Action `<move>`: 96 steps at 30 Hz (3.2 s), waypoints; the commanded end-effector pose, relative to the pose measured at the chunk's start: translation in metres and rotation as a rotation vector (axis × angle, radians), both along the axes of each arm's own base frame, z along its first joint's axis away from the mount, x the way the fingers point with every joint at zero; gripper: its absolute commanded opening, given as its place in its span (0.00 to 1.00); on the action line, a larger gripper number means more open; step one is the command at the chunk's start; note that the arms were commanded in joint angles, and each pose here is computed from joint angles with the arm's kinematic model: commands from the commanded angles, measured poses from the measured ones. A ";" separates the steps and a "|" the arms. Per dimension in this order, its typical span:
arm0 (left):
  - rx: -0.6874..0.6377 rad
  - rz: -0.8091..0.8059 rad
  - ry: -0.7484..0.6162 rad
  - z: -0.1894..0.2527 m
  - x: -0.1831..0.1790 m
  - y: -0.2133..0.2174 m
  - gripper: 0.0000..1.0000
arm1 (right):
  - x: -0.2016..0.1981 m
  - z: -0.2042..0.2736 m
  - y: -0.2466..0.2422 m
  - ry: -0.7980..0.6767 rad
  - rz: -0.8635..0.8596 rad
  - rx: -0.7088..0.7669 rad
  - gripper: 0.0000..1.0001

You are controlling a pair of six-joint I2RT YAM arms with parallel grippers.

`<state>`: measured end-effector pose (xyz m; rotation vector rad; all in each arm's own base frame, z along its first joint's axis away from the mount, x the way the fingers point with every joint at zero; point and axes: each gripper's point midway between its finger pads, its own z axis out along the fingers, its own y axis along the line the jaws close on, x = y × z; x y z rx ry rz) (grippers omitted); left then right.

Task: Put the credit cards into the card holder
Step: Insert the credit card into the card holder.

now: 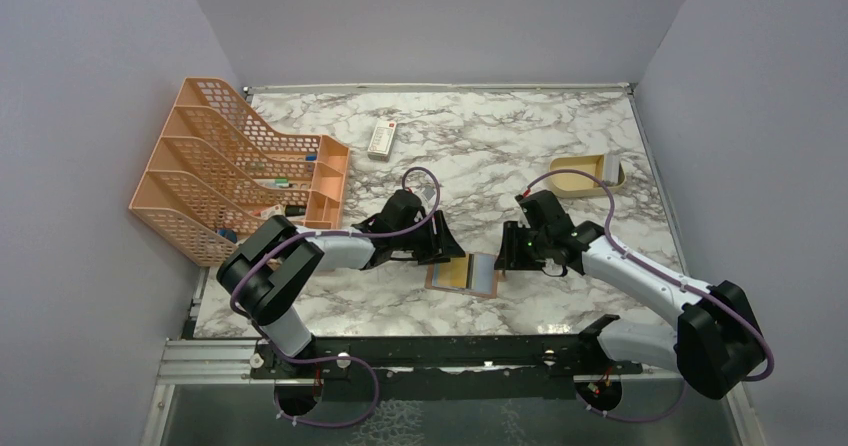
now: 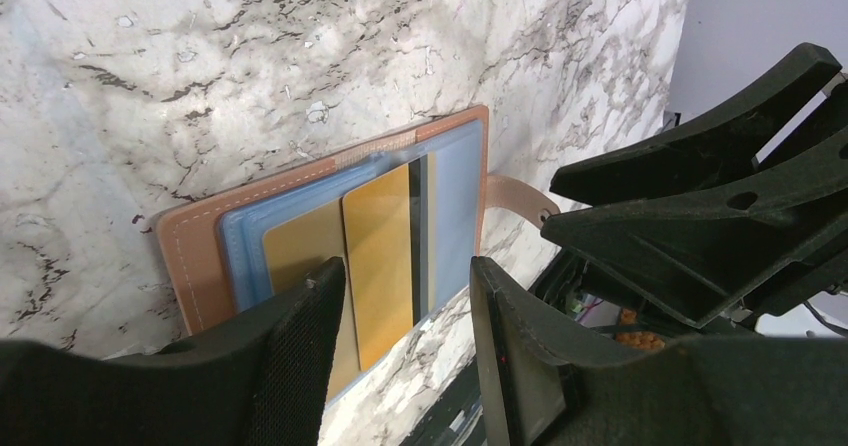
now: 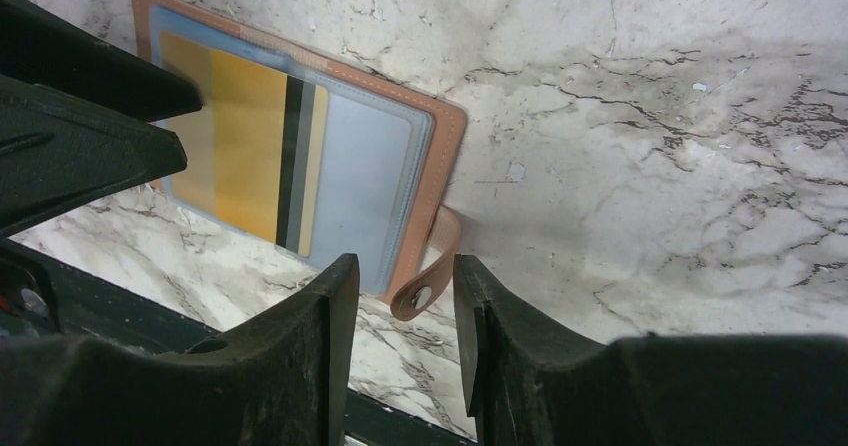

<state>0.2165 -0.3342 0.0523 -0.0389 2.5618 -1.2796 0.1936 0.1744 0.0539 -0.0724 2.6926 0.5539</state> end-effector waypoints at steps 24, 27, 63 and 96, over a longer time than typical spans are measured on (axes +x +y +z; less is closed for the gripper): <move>0.007 -0.042 0.021 -0.004 -0.019 -0.008 0.52 | -0.008 -0.025 -0.002 0.034 -0.010 -0.015 0.19; 0.006 -0.045 0.021 -0.003 -0.019 -0.010 0.52 | -0.007 -0.026 -0.001 0.030 -0.006 -0.009 0.16; 0.001 -0.095 0.014 -0.006 -0.019 -0.034 0.52 | -0.008 -0.031 0.003 0.032 0.013 0.014 0.12; 0.059 -0.086 -0.038 0.004 -0.015 -0.026 0.57 | -0.008 -0.030 0.003 0.028 0.018 0.011 0.11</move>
